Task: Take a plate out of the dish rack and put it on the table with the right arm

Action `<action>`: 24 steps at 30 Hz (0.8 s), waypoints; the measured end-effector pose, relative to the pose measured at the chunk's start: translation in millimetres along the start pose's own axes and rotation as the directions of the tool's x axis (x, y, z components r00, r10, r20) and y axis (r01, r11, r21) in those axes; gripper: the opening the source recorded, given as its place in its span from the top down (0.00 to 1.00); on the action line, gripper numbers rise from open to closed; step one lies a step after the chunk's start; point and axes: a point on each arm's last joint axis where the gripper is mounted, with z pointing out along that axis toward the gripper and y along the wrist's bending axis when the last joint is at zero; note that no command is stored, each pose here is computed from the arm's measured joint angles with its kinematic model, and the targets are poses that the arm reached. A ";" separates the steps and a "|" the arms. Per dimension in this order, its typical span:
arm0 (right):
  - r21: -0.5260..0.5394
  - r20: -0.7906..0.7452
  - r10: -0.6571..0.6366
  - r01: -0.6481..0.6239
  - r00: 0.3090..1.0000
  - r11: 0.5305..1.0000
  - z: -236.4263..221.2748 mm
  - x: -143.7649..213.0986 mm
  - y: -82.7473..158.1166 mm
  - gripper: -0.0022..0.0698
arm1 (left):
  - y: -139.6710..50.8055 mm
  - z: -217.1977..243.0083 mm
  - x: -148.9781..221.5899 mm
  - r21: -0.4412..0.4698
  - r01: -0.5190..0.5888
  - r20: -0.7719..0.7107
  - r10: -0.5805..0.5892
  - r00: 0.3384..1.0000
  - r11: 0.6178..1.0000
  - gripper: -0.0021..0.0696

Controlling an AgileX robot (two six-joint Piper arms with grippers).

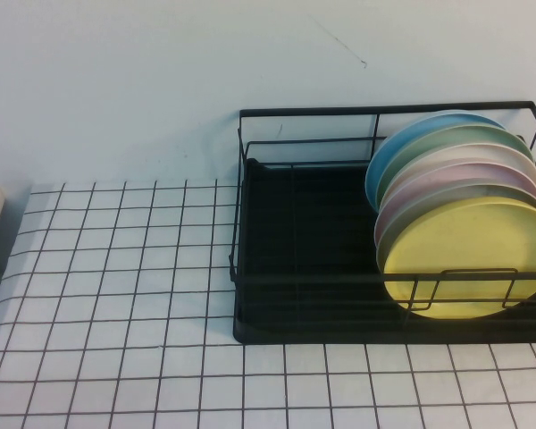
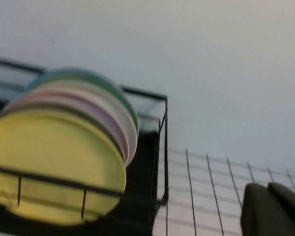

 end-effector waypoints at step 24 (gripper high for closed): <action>-0.737 -0.053 -0.668 0.422 0.742 0.527 210.7 -26.0 29.2 0.44 | 0.0 0.0 0.0 0.000 -0.003 0.000 0.003 1.000 1.000 0.98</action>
